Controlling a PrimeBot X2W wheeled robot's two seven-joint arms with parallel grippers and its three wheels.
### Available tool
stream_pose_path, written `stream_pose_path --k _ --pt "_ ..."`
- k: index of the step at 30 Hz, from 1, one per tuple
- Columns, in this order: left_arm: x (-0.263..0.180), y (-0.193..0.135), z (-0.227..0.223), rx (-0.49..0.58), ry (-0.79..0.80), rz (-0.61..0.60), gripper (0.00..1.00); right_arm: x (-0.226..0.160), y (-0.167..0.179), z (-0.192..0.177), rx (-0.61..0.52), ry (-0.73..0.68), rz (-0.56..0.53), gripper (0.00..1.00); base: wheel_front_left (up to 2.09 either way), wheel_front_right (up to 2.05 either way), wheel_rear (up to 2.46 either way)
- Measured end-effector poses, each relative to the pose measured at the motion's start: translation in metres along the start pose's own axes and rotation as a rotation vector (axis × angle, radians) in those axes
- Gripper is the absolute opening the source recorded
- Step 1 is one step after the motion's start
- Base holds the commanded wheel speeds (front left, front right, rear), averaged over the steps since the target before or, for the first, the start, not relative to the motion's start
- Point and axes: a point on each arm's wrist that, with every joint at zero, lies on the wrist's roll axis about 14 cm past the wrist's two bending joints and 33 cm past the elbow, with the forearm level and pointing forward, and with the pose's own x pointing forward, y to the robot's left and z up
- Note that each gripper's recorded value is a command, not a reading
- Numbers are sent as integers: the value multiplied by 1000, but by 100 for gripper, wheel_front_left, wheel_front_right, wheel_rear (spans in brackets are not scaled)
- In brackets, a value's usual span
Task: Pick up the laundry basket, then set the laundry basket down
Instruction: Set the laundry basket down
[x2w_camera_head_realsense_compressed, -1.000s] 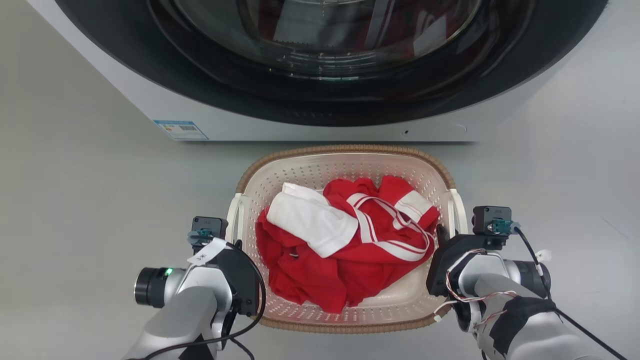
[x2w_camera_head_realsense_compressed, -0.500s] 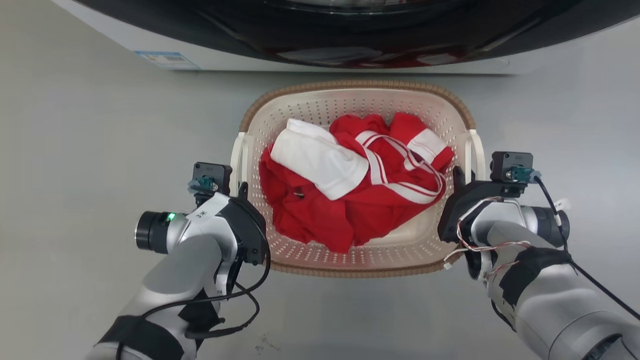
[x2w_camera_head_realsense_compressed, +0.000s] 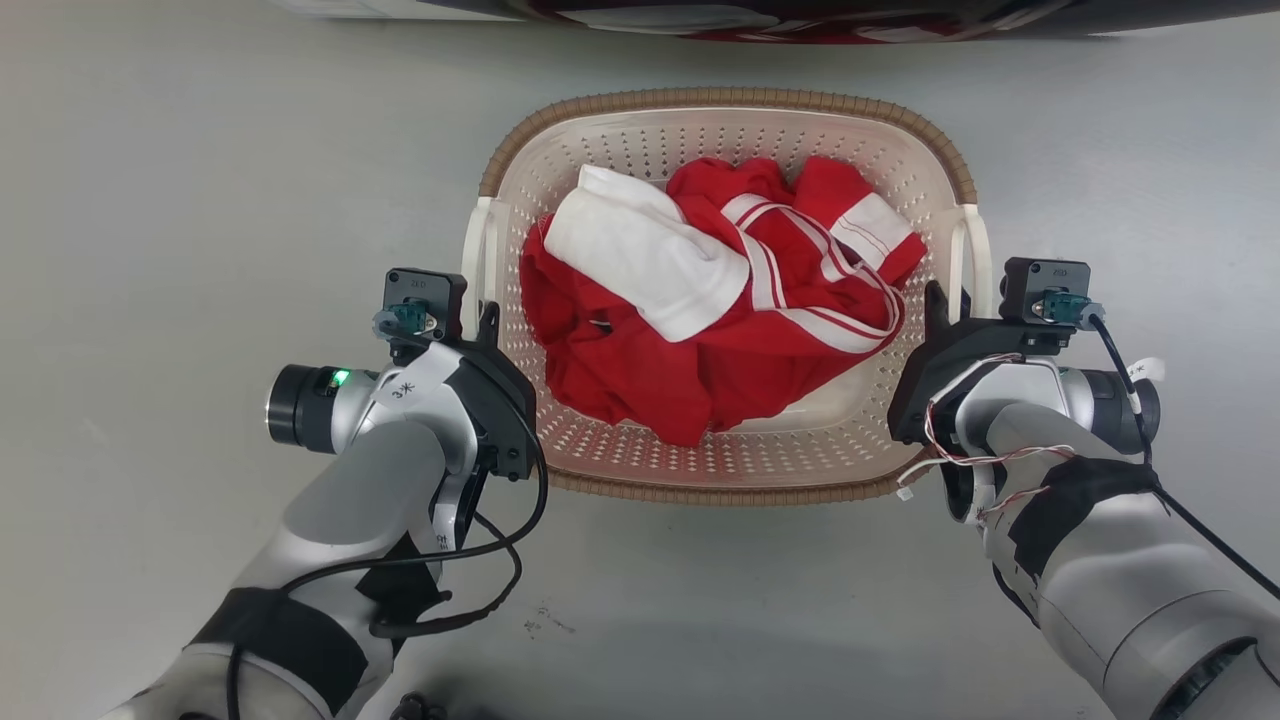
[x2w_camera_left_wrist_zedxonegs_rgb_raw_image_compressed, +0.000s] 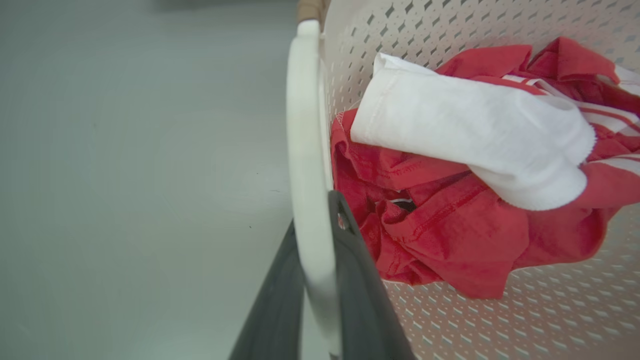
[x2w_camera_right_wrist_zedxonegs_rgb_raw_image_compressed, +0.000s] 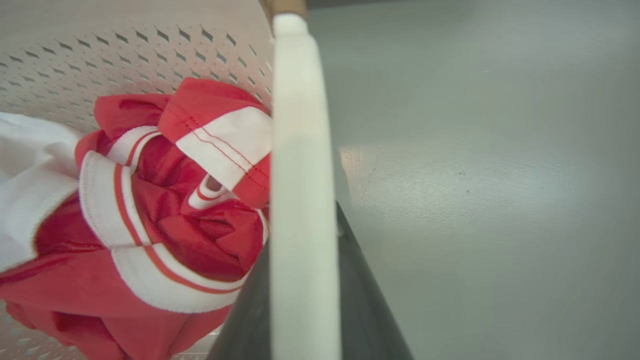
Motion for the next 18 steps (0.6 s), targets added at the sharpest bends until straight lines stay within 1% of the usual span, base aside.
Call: stream_pose_path --k 12,18 --pt "10 10 14 18 -38 22 0 15 5 13 -1 -31 15 0 0 0 0" --pt "10 13 10 30 -37 27 0 18 6 12 -7 -32 19 0 0 0 0"
